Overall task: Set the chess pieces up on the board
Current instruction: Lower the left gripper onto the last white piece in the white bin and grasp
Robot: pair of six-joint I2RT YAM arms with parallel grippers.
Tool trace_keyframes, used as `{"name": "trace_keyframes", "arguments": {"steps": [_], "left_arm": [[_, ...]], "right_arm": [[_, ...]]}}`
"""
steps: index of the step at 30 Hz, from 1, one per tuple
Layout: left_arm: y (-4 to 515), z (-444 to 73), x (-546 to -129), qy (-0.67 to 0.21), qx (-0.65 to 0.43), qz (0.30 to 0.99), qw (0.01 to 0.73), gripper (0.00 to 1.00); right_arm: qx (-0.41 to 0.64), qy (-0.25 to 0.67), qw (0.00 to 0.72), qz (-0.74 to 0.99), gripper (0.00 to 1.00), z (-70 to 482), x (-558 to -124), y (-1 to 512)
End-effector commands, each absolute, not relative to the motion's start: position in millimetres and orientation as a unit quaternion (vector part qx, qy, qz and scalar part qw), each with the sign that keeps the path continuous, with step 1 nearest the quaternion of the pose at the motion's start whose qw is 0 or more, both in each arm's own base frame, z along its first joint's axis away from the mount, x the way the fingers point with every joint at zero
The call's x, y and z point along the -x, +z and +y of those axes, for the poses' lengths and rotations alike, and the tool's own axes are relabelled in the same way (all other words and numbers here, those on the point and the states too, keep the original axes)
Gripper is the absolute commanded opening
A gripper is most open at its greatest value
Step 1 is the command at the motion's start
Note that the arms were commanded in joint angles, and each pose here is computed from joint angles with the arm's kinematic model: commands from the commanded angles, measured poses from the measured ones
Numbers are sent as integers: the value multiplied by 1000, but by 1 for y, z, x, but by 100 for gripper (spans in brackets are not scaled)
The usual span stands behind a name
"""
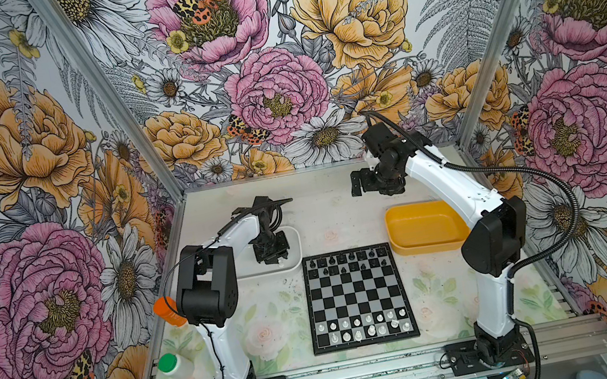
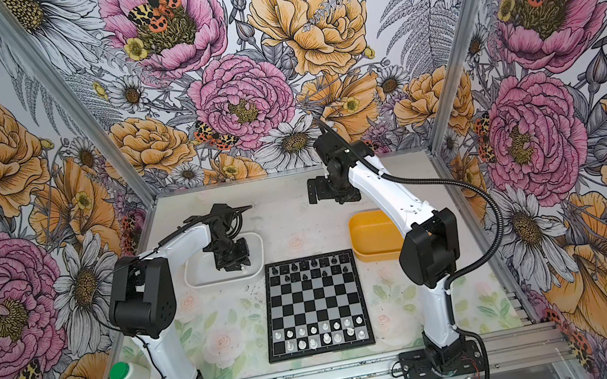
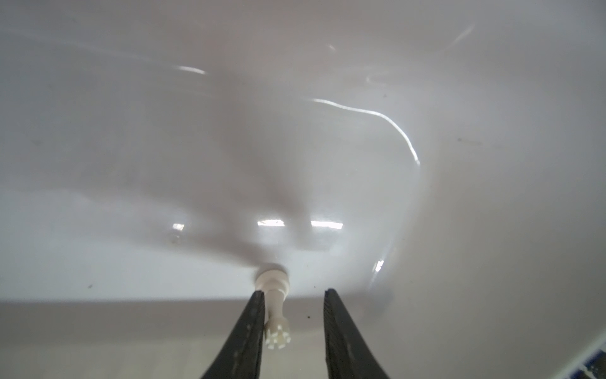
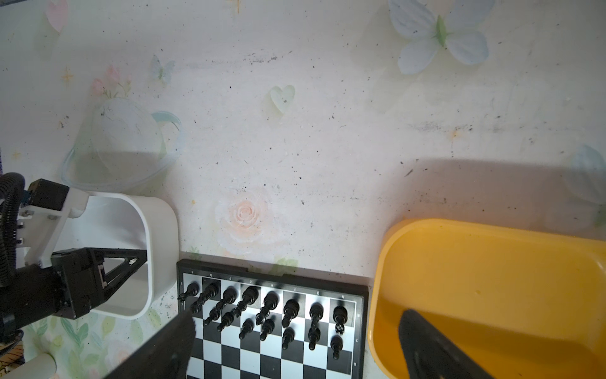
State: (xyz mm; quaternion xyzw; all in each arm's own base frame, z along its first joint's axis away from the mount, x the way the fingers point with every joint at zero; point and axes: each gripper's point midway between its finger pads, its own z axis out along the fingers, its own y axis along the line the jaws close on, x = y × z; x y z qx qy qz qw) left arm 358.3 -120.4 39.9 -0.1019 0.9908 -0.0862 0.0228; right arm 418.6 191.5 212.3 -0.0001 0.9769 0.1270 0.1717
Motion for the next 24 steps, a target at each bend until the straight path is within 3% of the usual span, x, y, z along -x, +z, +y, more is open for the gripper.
{"name": "trace_keyframes", "arguments": {"steps": [1, 24], "left_arm": [[47, -119, -359, -76, 91, 992, 34, 33], [39, -113, -348, -52, 74, 996, 22, 26]], "right_arm": [[3, 137, 198, 971, 99, 188, -417, 233], [-3, 142, 198, 970, 98, 188, -414, 235]]}}
